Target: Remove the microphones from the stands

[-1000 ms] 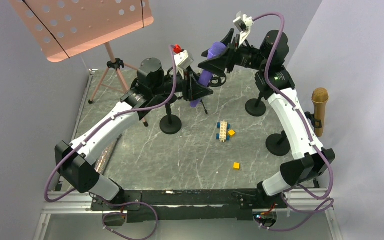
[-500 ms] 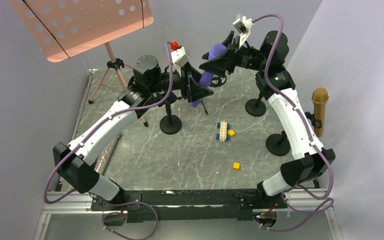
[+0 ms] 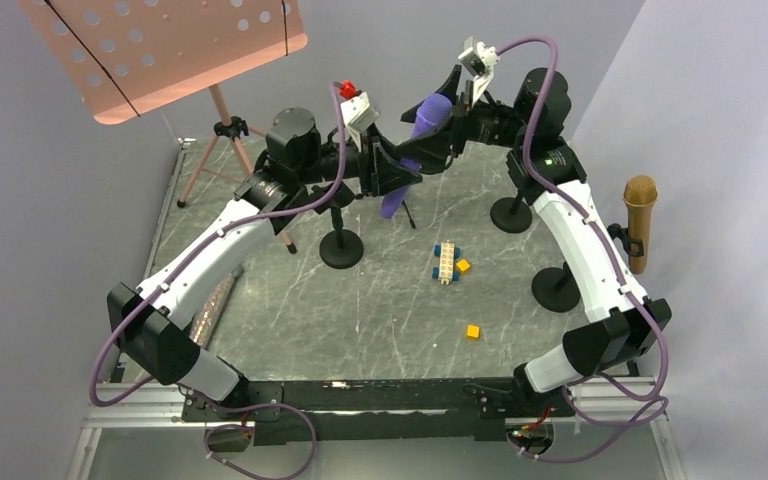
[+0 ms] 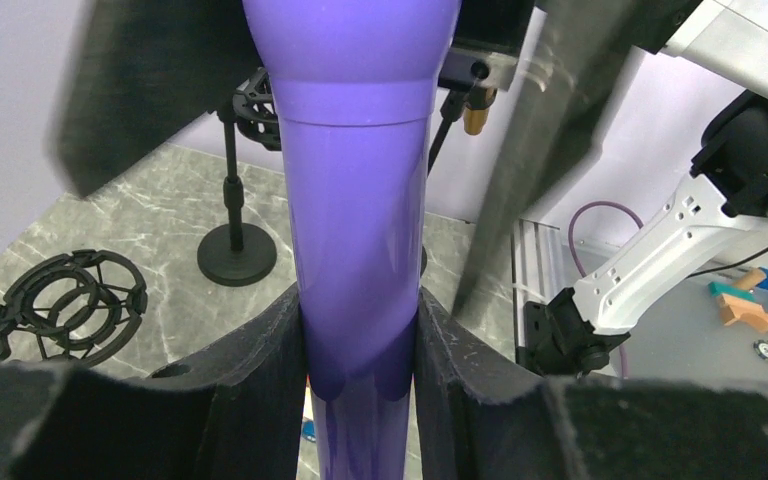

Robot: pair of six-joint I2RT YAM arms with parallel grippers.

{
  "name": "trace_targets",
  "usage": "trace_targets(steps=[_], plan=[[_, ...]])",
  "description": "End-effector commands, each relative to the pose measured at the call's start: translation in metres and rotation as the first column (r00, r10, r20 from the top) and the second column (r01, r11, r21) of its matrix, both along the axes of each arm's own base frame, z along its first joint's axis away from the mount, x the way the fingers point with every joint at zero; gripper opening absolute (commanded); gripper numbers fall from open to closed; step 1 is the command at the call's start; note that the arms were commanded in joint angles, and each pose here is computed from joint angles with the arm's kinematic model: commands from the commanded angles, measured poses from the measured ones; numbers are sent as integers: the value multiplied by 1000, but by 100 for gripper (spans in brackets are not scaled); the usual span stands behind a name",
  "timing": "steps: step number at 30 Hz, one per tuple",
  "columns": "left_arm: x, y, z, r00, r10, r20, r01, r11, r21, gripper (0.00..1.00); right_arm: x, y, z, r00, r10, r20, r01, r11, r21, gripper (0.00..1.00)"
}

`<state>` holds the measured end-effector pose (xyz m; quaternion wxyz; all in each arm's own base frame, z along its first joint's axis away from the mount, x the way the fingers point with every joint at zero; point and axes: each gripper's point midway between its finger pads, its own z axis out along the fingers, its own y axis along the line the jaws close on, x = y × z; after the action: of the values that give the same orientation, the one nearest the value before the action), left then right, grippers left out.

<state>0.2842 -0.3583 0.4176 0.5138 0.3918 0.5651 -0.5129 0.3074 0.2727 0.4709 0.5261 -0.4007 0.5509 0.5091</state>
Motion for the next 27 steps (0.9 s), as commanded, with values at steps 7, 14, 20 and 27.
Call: trace_targets(steps=[7, 14, 20, 27], plan=[[-11, 115, 57, 914, 229, 335, -257, 965, 41, 0, -25, -22, 15, 997, -4, 71, 4, 1000, -3, 100], [-6, 251, 12, 633, 609, 479, -766, 585, 269, 0, -28, -35, -13, 995, -73, 70, 78, 995, -65, 100], [-24, 341, -91, 507, 718, 477, -795, 176, 580, 0, -23, -39, -24, 992, -111, 58, 116, 989, -90, 100], [-59, 358, -237, 604, 737, 304, -553, 112, 826, 0, -21, -38, -27, 994, -102, 40, 105, 990, -94, 100]])
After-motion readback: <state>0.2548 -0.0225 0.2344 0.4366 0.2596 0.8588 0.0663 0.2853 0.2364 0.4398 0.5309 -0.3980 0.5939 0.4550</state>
